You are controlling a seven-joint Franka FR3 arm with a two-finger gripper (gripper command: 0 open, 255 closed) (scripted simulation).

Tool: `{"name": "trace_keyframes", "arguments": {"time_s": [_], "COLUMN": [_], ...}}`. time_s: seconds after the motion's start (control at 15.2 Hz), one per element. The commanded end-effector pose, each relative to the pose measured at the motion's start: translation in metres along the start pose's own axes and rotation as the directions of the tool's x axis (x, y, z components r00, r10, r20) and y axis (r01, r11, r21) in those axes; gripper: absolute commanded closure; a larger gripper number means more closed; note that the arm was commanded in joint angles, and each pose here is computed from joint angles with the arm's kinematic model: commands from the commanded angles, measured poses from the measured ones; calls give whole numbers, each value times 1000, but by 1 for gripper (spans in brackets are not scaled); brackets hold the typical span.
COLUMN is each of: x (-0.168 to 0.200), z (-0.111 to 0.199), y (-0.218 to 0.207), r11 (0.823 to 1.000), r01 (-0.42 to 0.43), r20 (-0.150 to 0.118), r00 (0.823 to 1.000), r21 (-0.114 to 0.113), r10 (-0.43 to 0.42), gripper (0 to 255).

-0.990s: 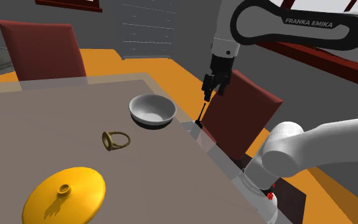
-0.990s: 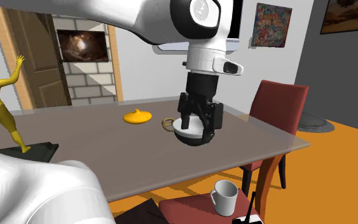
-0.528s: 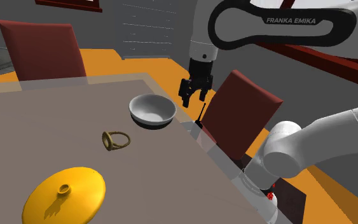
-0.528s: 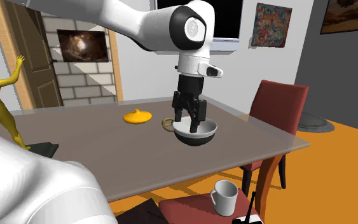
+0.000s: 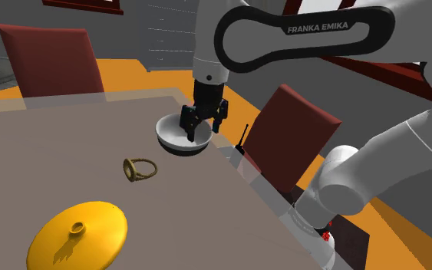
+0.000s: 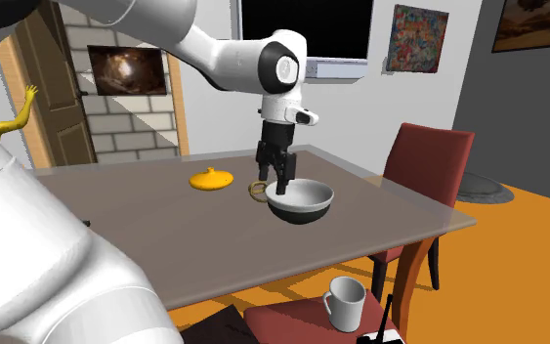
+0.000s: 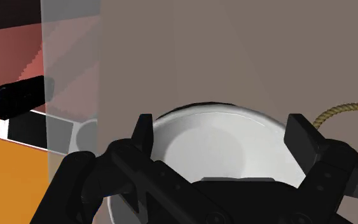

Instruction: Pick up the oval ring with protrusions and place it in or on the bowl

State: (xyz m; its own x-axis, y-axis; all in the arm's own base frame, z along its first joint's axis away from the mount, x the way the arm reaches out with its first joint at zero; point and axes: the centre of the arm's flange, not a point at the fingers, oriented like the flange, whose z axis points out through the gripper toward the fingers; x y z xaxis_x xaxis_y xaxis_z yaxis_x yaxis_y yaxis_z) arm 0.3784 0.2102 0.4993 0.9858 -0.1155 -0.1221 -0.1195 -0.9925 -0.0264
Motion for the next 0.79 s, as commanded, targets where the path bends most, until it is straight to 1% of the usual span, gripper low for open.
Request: {"name": "trace_keyframes", "arguments": {"time_s": [0.0,0.73], "x": [10,50], "z": [3,25], "y": [-26,-159], "r11": [1000,999], "r01": [-6,-32], "r20": [-2,-11], "r00": [1000,999], "r21": [7,34], "r10": [6,33], "gripper": [0,0]}}
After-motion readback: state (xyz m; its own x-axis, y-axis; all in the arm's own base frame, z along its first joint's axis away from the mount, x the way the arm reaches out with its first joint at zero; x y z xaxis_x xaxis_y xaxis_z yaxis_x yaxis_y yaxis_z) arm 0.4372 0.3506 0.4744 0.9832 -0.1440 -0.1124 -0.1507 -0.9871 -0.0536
